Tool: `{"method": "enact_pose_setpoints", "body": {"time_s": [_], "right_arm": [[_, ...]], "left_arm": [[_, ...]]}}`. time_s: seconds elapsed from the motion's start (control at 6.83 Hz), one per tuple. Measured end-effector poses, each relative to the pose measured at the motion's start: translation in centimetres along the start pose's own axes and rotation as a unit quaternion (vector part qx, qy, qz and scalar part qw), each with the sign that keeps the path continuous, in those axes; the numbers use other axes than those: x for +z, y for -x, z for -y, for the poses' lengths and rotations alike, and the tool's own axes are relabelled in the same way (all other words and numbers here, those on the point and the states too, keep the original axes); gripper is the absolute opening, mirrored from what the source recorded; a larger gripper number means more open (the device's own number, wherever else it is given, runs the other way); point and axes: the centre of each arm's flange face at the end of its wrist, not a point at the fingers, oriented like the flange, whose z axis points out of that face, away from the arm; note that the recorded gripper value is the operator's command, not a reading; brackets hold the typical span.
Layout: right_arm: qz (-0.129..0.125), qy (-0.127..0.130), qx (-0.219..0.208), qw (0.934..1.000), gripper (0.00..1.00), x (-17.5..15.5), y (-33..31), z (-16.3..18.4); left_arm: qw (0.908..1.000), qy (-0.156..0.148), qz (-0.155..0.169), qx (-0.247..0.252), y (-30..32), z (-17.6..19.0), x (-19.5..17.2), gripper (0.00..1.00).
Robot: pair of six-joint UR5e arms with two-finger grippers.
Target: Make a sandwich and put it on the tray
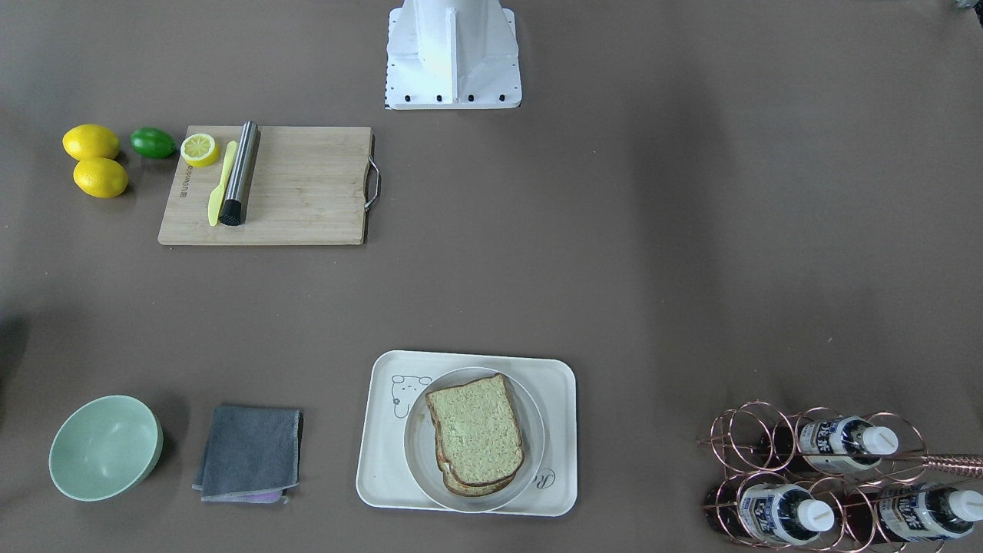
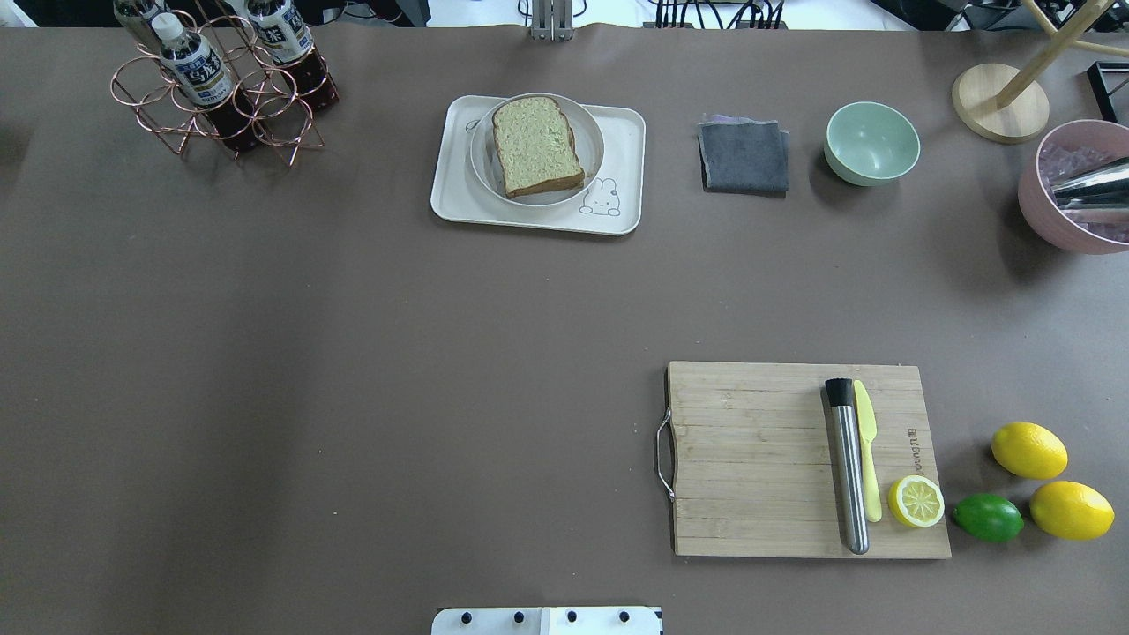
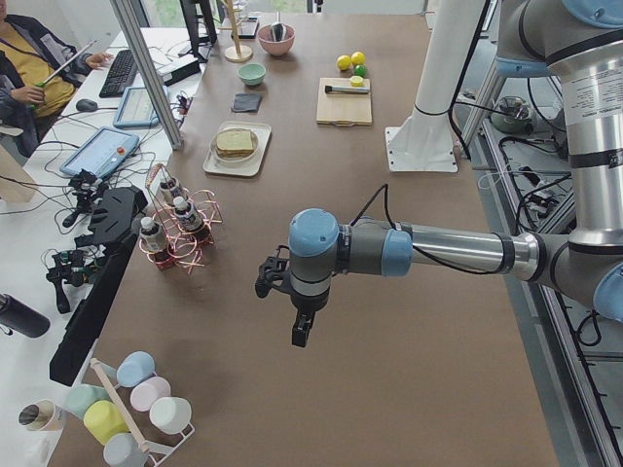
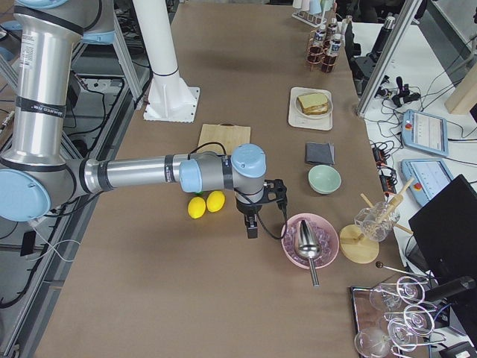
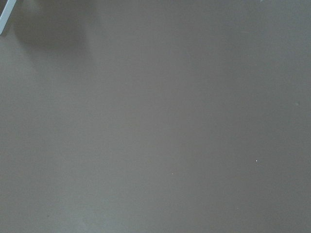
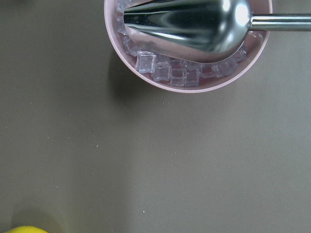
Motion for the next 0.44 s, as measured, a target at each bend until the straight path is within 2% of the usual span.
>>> {"method": "enact_pose_setpoints", "body": {"time_s": [0.44], "right_arm": [[0.005,-0.005,0.000,1.0000,0.99,-0.55,0.05,-0.30]], "left_arm": [[1.0000,0.000,-0.006,0.001,-0.45,-0.08,-0.07,0.97]]}}
